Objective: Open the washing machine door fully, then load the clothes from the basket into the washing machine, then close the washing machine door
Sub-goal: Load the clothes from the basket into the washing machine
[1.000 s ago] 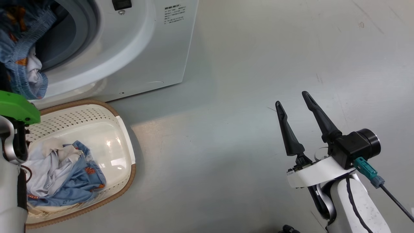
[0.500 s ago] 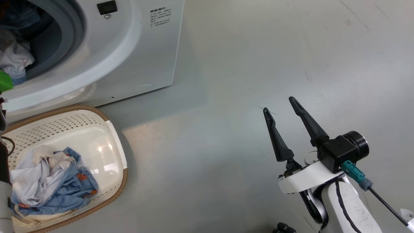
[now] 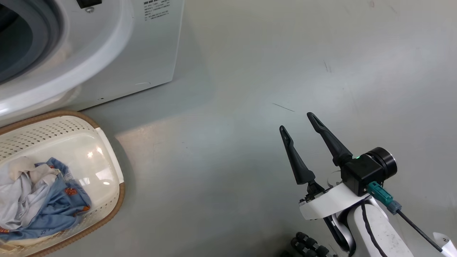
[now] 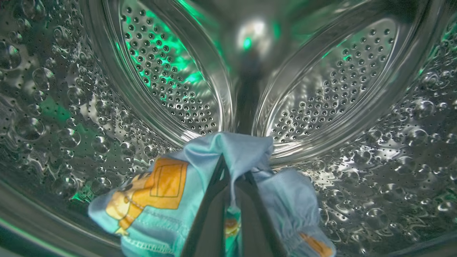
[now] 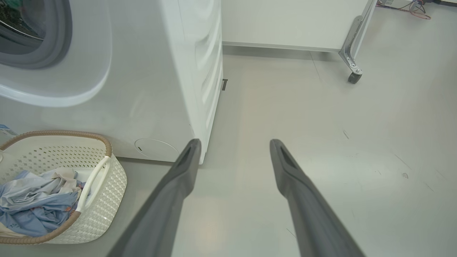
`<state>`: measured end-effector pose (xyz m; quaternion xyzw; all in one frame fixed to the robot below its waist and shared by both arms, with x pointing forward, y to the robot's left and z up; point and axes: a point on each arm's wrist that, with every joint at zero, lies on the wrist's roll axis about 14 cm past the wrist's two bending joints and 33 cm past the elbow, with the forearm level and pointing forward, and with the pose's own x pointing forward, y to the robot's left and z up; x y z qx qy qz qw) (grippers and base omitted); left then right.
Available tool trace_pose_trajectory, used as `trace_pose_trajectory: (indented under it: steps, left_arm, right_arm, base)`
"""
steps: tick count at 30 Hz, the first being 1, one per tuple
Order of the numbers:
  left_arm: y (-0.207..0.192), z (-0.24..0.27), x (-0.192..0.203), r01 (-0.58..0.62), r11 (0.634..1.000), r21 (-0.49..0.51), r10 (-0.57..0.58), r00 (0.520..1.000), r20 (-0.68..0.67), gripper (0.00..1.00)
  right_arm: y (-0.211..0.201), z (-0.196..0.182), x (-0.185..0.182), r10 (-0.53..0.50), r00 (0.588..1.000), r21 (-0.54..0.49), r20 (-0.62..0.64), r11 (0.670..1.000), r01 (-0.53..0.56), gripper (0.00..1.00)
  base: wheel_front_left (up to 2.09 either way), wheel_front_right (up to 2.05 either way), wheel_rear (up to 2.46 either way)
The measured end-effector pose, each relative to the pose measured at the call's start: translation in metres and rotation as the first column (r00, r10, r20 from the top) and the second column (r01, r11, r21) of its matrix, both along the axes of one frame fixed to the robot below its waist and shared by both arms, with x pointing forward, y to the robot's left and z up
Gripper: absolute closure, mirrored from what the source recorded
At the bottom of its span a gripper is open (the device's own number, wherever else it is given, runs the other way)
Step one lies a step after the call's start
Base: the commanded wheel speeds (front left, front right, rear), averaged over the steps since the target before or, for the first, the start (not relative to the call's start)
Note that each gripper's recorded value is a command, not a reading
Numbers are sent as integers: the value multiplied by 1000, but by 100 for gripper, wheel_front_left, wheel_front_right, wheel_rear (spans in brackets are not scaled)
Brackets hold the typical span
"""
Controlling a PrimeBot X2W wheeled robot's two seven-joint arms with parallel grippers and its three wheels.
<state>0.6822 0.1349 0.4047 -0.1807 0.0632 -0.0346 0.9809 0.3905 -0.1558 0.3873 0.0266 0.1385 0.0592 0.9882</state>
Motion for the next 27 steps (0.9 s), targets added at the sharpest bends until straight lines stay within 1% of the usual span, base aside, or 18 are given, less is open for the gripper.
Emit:
trace_pose_trajectory:
  steps: [4, 8, 12, 19, 25, 27]
  left_arm:
    - [8, -4, 14, -19, 1000, 6, 19, 1000, 7, 100]
    - [5, -4, 28, -26, 999, -19, 27, 999, 20, 100]
    - [6, -9, 35, -33, 999, -20, 33, 999, 18, 100]
    - [19, -13, 49, -99, 994, -36, 100, 995, 30, 100]
    - [25, 17, 66, -134, 989, -69, 143, 979, 143, 100]
    - [20, 19, 69, -103, 995, -7, 103, 982, 160, 100]
  right_arm:
    - [-3, -8, -2, -9, 1000, -5, -26, 1000, 9, 0]
    - [-6, -15, -3, -21, 999, -8, -47, 1000, 20, 0]
    - [-7, -18, -4, -30, 998, 2, -59, 1000, 30, 0]
    - [-8, -23, -6, -43, 996, 13, -78, 999, 44, 0]
    - [-13, -24, -6, -60, 995, 10, -81, 998, 61, 0]
    - [-14, -24, -7, -67, 994, 16, -83, 998, 68, 0]
  base:
    - [0, 0, 0]
    - [0, 0, 0]
    - [0, 0, 0]
    - [0, 0, 0]
    - [0, 0, 0]
    - [0, 0, 0]
